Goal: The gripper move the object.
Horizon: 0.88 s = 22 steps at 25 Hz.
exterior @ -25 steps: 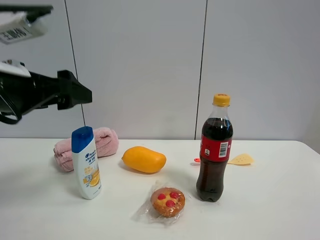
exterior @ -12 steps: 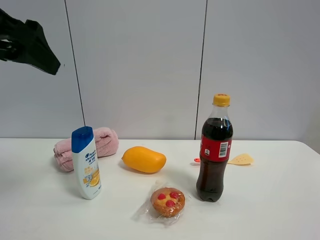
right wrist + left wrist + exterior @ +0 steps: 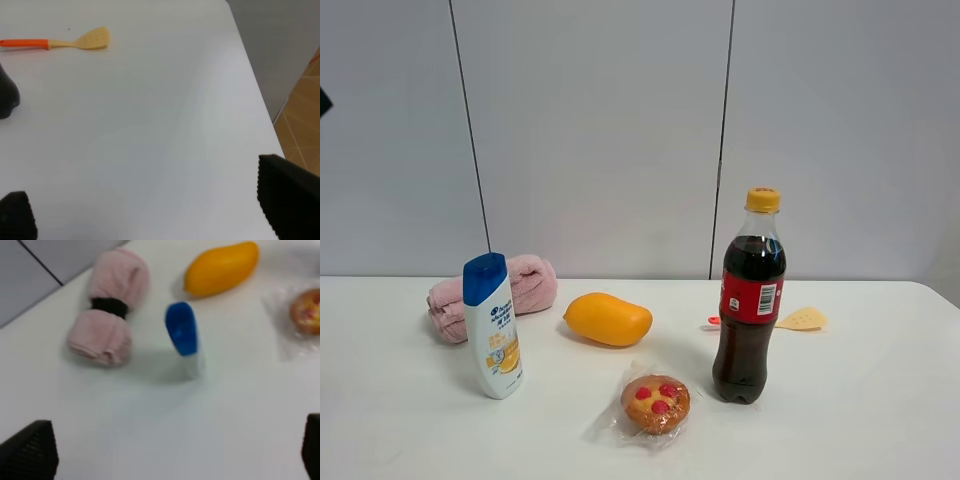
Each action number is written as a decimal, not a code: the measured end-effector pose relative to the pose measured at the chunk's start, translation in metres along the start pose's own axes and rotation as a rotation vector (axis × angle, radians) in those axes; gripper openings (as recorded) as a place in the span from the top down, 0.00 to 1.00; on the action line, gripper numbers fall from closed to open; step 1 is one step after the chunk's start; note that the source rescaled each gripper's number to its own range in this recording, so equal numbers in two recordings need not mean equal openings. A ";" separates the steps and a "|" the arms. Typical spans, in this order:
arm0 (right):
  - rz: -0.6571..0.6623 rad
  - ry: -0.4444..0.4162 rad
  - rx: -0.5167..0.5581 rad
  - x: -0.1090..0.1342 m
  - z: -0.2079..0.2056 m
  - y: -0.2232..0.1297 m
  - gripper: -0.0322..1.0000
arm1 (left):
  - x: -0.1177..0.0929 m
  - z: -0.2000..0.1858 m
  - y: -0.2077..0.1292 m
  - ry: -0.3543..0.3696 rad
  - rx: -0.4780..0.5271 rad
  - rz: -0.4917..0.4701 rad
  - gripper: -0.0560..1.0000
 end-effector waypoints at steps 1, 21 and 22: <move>0.000 0.000 0.000 0.000 0.000 0.000 0.00 | -0.001 -0.006 -0.007 -0.008 0.023 0.008 0.01; 0.000 0.000 0.000 0.000 0.000 0.000 0.00 | 0.022 -0.067 -0.095 0.203 0.002 -0.009 0.00; 0.000 0.000 0.000 0.000 0.000 0.000 0.00 | 0.025 -0.068 -0.101 0.233 0.000 -0.008 0.00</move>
Point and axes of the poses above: a point on each arm's last joint axis where the gripper is mounted, z pointing out along that axis toward the gripper, x along the wrist's bending axis when the last joint is at zero, y = z × x, the point moved 7 cm from there along z, pointing out along that axis toward the gripper, and after that the axes turned 8 degrees about -z, right-handed, at the moved point
